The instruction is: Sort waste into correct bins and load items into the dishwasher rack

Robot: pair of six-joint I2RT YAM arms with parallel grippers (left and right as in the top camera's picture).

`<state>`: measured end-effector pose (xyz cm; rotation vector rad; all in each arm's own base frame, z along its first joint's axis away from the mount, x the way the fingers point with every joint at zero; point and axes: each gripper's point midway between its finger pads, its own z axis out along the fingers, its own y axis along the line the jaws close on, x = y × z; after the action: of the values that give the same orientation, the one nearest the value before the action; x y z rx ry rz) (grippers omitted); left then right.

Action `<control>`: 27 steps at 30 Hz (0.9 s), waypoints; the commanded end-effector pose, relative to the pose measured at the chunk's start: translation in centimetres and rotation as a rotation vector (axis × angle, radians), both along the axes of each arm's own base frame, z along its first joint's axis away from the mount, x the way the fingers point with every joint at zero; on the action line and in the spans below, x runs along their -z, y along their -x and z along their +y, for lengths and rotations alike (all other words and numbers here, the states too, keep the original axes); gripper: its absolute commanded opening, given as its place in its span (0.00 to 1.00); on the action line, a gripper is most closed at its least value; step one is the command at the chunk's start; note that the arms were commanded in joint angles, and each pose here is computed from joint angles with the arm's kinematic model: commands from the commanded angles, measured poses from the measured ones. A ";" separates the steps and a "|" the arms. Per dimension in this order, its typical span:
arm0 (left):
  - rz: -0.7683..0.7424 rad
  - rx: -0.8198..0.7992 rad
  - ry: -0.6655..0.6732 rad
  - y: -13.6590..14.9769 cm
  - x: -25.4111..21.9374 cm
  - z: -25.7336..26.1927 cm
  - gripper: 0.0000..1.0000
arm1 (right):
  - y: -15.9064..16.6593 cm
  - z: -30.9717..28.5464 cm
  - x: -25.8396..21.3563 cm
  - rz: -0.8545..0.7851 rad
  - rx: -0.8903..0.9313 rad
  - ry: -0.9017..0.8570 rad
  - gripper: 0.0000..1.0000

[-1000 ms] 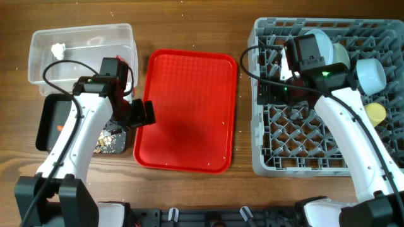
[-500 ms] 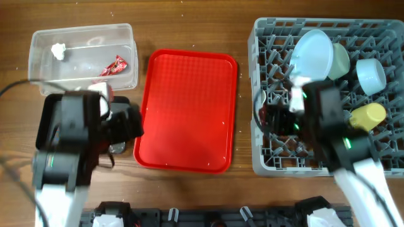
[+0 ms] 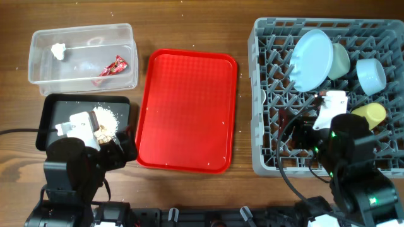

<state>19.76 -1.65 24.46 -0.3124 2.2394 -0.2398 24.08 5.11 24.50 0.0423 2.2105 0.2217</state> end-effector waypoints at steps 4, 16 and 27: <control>0.030 -0.012 -0.004 0.4 0.8 0.2 1.00 | -1.0 -0.1 2.2 0.086 0.021 0.031 1.00; 0.030 -0.012 -0.004 0.4 0.8 0.2 1.00 | 0.9 -1.0 -1.2 -0.112 -0.049 0.128 1.00; 0.030 -0.012 -0.004 0.4 0.8 0.2 1.00 | 3.2 -2.4 -1.1 -0.508 -0.032 0.130 1.00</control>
<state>19.37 -1.61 23.95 -0.3163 2.2649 -0.2342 21.14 2.54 26.95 -0.0814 1.7735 0.0854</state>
